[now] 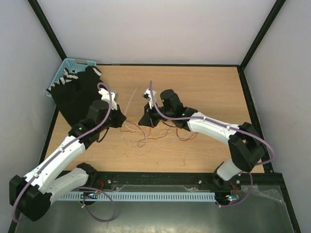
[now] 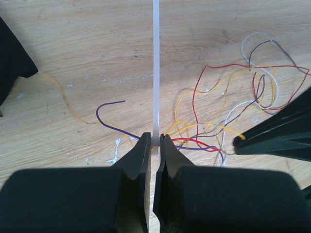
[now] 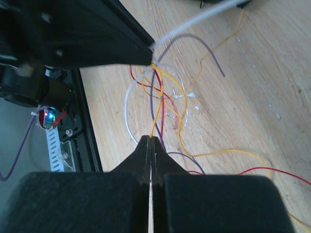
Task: Zip-tie the wires
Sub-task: Adjust the cable.
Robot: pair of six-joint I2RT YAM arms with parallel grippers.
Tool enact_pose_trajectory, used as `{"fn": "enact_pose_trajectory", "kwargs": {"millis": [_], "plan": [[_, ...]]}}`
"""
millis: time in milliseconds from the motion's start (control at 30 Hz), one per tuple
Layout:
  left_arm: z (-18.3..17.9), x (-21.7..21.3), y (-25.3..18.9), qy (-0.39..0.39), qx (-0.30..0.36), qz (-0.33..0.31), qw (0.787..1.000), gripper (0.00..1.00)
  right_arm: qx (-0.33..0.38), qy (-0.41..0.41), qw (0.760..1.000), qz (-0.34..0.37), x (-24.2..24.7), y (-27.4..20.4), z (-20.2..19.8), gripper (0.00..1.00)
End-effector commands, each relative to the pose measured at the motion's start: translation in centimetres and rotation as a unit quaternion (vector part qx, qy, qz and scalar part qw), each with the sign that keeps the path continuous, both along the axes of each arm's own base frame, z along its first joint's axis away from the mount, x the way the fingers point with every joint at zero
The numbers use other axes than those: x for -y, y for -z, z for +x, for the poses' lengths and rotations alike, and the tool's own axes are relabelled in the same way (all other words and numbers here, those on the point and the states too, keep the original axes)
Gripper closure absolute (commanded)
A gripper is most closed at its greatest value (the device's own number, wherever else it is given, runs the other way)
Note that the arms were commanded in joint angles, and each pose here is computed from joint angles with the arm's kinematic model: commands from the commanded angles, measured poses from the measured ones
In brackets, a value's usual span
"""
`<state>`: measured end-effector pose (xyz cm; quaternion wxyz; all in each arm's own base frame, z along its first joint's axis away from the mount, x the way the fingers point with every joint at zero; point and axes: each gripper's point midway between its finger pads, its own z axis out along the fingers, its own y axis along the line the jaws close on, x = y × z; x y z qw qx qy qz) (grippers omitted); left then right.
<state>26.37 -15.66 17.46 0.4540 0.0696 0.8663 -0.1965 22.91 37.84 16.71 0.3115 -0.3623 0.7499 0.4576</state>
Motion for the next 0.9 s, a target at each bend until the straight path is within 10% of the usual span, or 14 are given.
{"fn": "enact_pose_trajectory", "kwargs": {"millis": [0, 867], "plan": [[0.4, 0.2, 0.7, -0.006, -0.001, -0.003, 1.000, 1.00, 0.045, 0.000, 0.998, 0.038, -0.5, -4.6, 0.3, 1.00], [0.4, -0.1, 1.9, -0.018, -0.012, 0.002, 1.000, 1.00, 0.081, 0.071, 0.993, 0.053, 2.8, -7.8, 1.4, 1.00]]}}
